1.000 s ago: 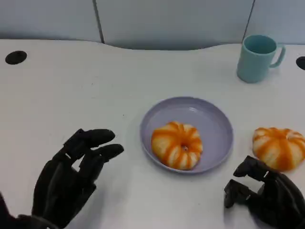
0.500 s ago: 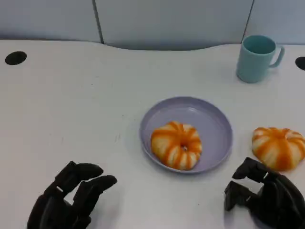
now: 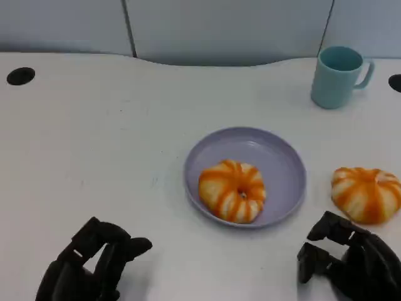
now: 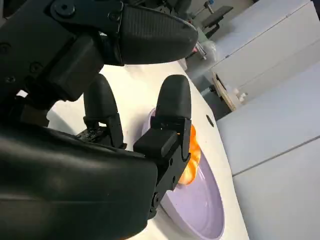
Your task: Grasp the bread from the table and place it into the plate.
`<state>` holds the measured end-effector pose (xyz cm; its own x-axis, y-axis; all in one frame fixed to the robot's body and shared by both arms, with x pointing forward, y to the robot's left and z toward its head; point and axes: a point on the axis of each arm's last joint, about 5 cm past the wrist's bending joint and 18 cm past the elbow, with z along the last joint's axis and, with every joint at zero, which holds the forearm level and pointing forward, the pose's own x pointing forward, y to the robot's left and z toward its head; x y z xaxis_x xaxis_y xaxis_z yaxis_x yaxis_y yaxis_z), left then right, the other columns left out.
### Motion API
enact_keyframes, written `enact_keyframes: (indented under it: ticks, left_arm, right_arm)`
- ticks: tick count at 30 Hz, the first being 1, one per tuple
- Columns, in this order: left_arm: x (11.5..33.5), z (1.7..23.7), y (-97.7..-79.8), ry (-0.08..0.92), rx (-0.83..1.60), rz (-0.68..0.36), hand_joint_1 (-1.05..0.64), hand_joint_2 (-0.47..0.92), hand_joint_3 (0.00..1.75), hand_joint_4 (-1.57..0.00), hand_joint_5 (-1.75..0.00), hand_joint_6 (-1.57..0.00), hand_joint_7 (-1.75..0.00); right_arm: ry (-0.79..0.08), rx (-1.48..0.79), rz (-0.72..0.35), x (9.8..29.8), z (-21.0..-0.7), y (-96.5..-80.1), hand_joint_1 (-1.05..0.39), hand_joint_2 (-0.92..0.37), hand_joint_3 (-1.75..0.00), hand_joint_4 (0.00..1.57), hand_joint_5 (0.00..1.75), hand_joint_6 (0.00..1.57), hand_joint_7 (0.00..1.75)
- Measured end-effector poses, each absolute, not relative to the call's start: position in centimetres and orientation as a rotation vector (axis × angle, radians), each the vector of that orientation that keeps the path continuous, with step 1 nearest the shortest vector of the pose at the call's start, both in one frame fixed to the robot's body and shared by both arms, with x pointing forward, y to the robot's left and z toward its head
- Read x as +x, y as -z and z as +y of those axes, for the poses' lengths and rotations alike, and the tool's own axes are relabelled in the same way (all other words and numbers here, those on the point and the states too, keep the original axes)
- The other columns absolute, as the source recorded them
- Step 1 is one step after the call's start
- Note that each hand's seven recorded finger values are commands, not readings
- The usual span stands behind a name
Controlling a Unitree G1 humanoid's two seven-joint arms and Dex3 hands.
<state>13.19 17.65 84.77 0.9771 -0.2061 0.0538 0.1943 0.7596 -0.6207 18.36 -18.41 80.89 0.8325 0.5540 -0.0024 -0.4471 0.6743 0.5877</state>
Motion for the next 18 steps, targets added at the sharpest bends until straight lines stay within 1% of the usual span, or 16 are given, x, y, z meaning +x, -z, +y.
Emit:
enact_keyframes:
  ticks: [1, 3, 6, 13, 16, 18]
  left_arm:
    - [13.2, 17.6, -84.8, 0.218, -0.673, 0.019, -0.40, 0.63, 0.75, -0.61, -1.60, -0.46, -1.49]
    - [13.2, 17.6, -84.8, 0.218, -0.673, 0.019, -0.40, 0.61, 0.77, -0.61, -1.60, -0.46, -1.48]
    - [13.2, 17.6, -84.8, 0.217, -0.675, 0.018, -0.42, 0.61, 0.77, -0.61, -1.60, -0.47, -1.47]
    - [13.5, 17.4, -84.7, 0.218, -0.672, 0.020, -0.41, 0.64, 0.71, -0.61, -1.59, -0.49, -1.45]
    - [13.6, 17.5, -84.5, 0.214, -0.670, 0.029, -0.40, 0.66, 0.71, -0.61, -1.58, -0.50, -1.44]
    - [13.7, 17.4, -84.6, 0.214, -0.665, 0.025, -0.40, 0.67, 0.72, -0.59, -1.57, -0.48, -1.44]
  right_arm:
    - [-0.566, 0.609, 0.187, 18.3, -18.4, -80.9, -0.43, -0.40, -1.09, 0.68, 1.65, 0.69, 1.21]
    - [-0.562, 0.612, 0.184, 18.3, -18.4, -80.8, -0.45, -0.42, -1.05, 0.69, 1.63, 0.70, 1.21]
    - [-0.559, 0.622, 0.178, 18.5, -18.4, -80.5, -0.46, -0.44, -1.01, 0.73, 1.59, 0.72, 1.18]
    - [-0.549, 0.615, 0.166, 19.2, -18.3, -80.4, -0.41, -0.48, -0.97, 0.71, 1.58, 0.71, 1.18]
    - [-0.550, 0.617, 0.166, 19.5, -18.3, -80.4, -0.40, -0.51, -0.90, 0.69, 1.59, 0.70, 1.17]
    - [-0.548, 0.619, 0.168, 19.8, -18.3, -80.4, -0.41, -0.51, -0.87, 0.71, 1.59, 0.72, 1.16]
